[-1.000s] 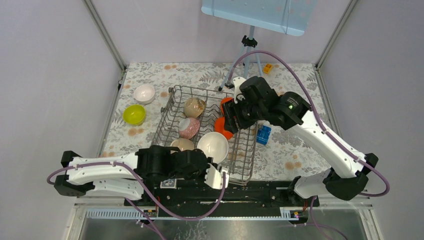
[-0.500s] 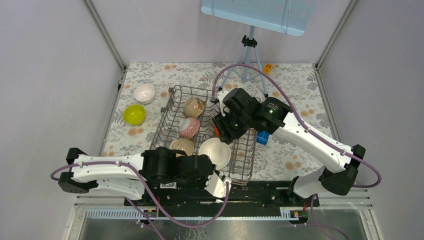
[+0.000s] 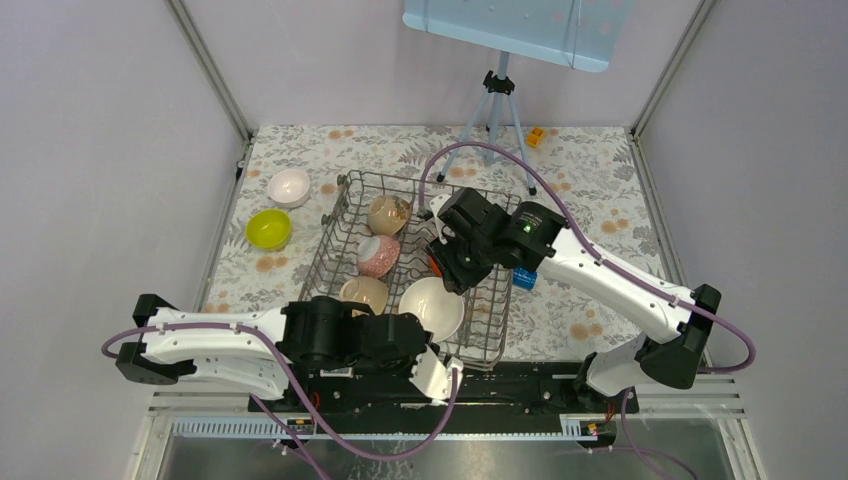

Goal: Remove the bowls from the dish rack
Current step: Place the bowl at the center of the board.

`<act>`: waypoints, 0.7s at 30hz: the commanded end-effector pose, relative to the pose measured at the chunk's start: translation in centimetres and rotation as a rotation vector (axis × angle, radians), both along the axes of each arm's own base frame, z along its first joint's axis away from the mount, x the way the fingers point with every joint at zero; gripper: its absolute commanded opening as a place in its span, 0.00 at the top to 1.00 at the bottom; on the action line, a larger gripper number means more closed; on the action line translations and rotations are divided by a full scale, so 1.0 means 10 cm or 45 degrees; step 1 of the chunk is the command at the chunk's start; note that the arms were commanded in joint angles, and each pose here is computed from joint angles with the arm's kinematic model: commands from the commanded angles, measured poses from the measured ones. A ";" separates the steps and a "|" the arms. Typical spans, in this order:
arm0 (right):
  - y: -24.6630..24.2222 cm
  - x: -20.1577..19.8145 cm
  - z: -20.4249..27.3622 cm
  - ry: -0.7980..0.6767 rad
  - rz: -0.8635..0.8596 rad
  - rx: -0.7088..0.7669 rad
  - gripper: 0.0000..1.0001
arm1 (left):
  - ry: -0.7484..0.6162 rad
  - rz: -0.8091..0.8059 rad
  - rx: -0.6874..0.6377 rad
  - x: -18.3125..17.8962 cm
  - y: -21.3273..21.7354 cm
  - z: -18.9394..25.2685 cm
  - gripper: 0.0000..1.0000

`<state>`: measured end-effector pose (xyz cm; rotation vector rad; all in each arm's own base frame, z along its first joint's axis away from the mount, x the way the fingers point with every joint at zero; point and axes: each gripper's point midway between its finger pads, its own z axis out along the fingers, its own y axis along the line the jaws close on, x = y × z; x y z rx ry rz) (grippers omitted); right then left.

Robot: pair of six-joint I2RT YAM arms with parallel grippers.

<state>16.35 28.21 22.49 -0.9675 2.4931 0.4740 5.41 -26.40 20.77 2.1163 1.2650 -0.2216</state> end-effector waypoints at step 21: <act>0.07 -0.05 0.00 -0.017 -0.046 0.064 1.00 | -0.056 0.213 -0.287 0.19 -0.16 0.38 0.64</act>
